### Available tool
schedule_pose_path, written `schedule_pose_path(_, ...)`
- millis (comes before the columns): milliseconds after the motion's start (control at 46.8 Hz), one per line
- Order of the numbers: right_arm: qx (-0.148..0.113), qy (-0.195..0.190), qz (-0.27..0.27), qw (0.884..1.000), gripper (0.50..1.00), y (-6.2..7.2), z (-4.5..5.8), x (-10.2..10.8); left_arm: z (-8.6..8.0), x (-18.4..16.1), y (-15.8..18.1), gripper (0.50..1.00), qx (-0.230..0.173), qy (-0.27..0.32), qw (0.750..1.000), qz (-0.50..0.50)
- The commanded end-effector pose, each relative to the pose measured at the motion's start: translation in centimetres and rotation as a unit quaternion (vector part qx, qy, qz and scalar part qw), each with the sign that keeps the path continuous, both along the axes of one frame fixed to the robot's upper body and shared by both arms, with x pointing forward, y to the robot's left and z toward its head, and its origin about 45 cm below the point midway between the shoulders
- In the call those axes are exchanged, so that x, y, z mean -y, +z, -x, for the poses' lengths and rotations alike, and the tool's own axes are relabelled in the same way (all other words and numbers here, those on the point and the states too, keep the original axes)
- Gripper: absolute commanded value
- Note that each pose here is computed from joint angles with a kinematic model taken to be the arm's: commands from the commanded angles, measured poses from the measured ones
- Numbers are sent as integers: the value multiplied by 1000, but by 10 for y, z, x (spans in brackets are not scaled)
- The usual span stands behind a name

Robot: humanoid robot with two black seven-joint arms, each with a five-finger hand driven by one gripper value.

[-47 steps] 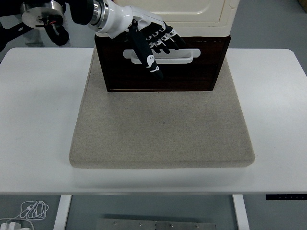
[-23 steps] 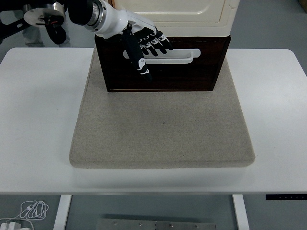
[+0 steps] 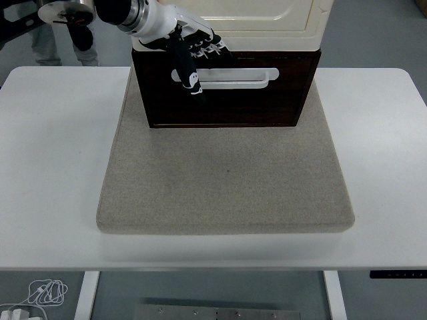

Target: Open the drawer under the combination cabinet

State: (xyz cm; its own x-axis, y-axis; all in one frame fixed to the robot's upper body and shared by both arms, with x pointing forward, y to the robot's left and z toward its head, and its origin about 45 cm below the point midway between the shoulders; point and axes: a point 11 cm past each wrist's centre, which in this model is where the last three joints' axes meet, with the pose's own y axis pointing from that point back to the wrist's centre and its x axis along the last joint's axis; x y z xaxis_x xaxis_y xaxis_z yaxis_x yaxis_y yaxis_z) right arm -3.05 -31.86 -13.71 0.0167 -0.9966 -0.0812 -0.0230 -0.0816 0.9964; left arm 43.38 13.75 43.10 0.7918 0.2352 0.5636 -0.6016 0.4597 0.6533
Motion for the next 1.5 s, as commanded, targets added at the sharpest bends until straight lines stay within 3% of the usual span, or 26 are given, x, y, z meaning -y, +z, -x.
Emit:
schedule_pose_path(0,1,0,0,1000,926,0,0,0,-1,0,0,1000,5,-1,1000,-6)
schedule_pose_path(1474,0,0,0,1000,926,0,0,0,-8,28,-24,1000,-4,-12,999,-31)
